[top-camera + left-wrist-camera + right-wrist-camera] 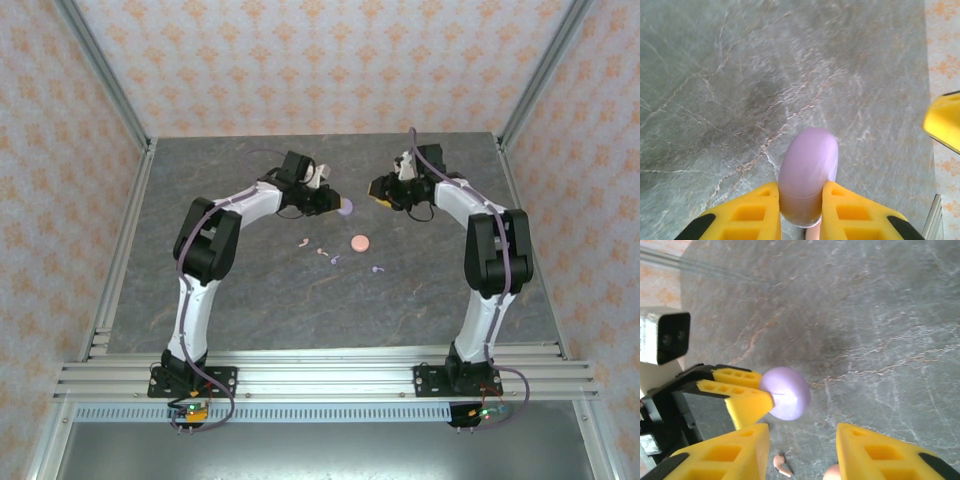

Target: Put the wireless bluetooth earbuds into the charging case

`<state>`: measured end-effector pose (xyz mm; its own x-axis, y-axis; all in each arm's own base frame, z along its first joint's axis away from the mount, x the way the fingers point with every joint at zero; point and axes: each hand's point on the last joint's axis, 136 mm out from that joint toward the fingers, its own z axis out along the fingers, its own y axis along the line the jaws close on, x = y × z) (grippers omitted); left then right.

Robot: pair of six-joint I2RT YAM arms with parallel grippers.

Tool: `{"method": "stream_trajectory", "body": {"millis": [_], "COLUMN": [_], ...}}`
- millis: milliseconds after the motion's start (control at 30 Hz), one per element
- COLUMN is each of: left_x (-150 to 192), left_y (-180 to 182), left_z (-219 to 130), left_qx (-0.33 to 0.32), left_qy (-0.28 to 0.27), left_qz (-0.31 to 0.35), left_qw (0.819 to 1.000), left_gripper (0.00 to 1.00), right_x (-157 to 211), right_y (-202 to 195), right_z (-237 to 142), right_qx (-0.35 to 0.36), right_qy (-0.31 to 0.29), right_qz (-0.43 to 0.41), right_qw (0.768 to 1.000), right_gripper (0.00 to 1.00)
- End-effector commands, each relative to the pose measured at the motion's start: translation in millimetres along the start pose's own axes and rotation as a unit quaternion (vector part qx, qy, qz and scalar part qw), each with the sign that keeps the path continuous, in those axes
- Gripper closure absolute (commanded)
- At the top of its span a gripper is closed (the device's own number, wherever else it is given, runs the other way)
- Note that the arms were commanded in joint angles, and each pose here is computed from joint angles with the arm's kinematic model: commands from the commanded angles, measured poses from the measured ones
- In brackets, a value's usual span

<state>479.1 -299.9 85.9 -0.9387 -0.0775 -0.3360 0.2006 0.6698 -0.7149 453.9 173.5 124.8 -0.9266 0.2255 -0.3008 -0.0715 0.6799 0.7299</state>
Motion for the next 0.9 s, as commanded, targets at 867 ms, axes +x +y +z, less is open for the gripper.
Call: {"method": "stream_trajectory", "body": {"millis": [867], "left_x": [46], "left_y": [-163], "left_z": [-153], "left_qx": [0.143], "left_qy": [-0.025], "left_qz": [0.27], "left_qw": [0.952], "left_gripper": [0.8], "right_x": [67], "right_y": [165], "right_z": [-102], "right_qx": [-0.201], "right_qy": [0.031], "right_qz": [-0.277], "right_qw": [0.939], "right_gripper": [0.38]}}
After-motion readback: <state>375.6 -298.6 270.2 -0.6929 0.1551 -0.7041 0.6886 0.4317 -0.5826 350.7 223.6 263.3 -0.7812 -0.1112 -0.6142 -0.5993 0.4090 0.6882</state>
